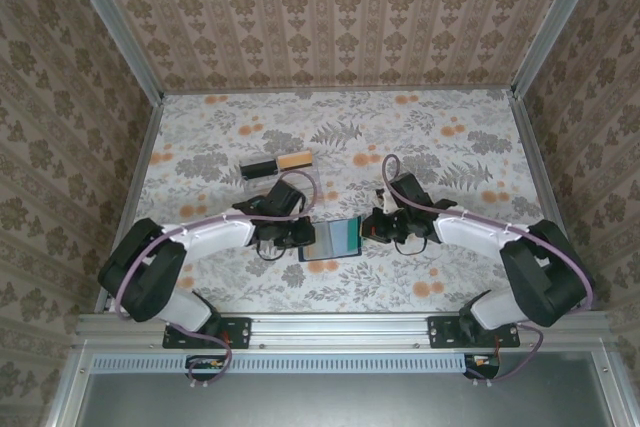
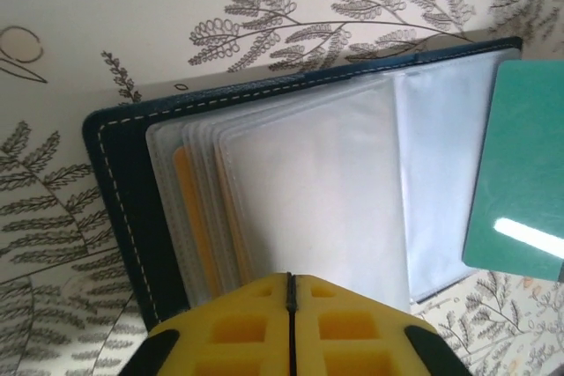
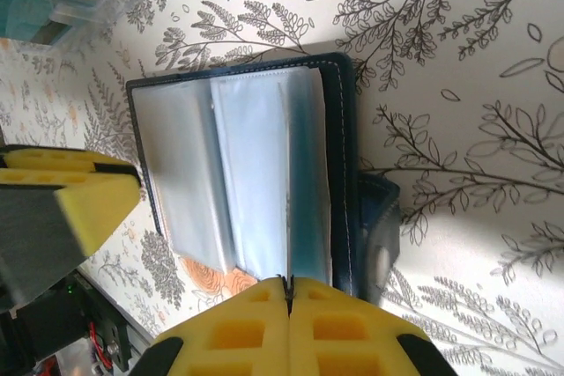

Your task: Take the credit cards out of the card holder

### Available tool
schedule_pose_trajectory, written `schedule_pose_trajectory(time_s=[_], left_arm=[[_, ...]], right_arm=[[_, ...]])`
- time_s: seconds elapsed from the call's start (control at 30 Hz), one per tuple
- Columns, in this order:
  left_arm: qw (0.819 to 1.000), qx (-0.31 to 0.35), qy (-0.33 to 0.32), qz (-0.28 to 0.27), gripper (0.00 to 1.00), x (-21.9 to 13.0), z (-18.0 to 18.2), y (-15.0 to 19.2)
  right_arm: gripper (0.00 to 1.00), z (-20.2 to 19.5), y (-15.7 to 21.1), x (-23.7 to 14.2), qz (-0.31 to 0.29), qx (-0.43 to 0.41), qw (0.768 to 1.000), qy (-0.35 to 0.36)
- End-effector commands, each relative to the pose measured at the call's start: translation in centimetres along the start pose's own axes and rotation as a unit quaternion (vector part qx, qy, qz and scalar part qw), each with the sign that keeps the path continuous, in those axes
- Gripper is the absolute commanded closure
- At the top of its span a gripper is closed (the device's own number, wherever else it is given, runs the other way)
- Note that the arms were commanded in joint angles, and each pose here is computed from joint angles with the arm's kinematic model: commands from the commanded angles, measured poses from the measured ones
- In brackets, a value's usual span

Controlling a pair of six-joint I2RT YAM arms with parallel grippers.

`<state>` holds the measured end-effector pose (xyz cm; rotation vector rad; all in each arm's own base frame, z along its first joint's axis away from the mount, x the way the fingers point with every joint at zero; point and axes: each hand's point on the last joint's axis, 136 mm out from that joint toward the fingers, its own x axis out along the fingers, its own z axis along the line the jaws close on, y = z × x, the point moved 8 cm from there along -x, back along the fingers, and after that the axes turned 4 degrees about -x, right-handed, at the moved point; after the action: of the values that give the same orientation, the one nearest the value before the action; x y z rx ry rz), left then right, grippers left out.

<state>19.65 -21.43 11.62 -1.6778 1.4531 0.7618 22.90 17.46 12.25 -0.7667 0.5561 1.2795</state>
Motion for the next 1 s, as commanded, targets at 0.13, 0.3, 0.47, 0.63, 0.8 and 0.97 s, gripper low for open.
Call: schedule_pose_trajectory(time_s=[0.13, 0.3, 0.47, 0.63, 0.8, 0.97], left_arm=[[0.992, -0.007, 0.068, -0.105, 0.45, -6.6, -2.7, -3.3], [0.979, -0.021, 0.14, -0.147, 0.38, -9.8, -3.0, -4.0], [0.961, -0.049, 0.233, -0.144, 0.43, -11.4, -3.1, -4.5], [0.942, -0.054, 0.298, -0.142, 0.5, -12.2, -3.8, -4.8], [0.93, -0.049, 0.336, -0.141, 0.56, -12.6, -4.5, -5.1], [0.922, -0.041, 0.365, -0.123, 0.64, -12.7, -5.1, -5.0]], right_arm=[[1.0, 3.3, -1.7, -3.9, -0.047, -0.038, 0.998, -0.016], [1.0, 6.1, -3.2, -5.9, -0.077, -0.066, 0.994, -0.049], [1.0, 9.3, -4.8, -7.5, -0.099, -0.094, 0.983, -0.12], [1.0, 11.8, -5.7, -8.1, -0.107, -0.122, 0.966, -0.203], [1.0, 12.7, -6.0, -8.0, -0.107, -0.124, 0.953, -0.254], [1.0, 13.0, -6.2, -7.3, -0.094, -0.123, 0.948, -0.28]])
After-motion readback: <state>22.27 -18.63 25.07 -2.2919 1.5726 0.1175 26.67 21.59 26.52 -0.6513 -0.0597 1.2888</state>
